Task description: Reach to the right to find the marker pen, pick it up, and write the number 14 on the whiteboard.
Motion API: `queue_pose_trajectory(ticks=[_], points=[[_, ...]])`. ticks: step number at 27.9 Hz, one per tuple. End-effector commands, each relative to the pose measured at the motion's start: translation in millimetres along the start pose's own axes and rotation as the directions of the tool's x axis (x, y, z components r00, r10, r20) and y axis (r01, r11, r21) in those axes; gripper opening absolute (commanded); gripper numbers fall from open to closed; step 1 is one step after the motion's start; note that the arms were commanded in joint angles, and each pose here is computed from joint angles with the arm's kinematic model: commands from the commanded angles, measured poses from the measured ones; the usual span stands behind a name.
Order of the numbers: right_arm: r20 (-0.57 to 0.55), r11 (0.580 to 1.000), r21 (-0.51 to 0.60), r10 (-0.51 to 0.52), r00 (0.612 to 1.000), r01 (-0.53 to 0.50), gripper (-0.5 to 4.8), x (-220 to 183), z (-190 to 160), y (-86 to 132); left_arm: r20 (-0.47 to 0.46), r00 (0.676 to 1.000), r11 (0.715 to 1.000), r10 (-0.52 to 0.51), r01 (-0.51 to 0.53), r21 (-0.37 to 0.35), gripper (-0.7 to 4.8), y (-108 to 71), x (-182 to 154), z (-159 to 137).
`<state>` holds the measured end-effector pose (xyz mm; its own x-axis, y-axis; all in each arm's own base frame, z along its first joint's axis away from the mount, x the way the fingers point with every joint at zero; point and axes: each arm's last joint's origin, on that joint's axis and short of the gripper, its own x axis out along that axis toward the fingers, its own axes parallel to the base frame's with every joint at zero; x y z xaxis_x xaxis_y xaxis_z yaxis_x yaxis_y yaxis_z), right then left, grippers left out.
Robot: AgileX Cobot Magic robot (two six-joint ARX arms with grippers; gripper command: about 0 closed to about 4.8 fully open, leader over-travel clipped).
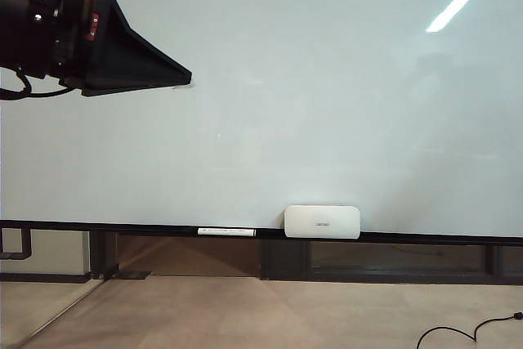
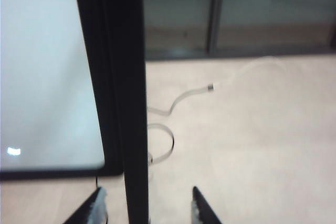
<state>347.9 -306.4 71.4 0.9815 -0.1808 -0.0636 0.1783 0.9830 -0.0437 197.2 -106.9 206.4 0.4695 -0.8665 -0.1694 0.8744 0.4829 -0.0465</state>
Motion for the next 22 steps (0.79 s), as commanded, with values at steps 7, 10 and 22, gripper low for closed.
queue_pose_trajectory(ticks=[7,10,22], points=[[0.160,0.995,-0.096,0.000,0.987,0.015,2.10,0.2,20.9,-1.9,-0.009,1.000,1.000,-0.005,0.005,0.013,-0.06,-0.2,0.2,-0.1],[0.165,0.995,-0.098,0.001,0.986,0.016,2.84,0.1,21.4,-1.9,-0.009,1.000,1.000,-0.005,0.005,0.012,-0.06,-0.2,0.2,-0.2],[0.252,0.996,-0.057,-0.051,0.966,0.068,3.11,-1.2,47.9,-2.4,-0.008,1.000,1.000,-0.005,0.005,0.017,-0.06,-0.1,0.3,0.0]])
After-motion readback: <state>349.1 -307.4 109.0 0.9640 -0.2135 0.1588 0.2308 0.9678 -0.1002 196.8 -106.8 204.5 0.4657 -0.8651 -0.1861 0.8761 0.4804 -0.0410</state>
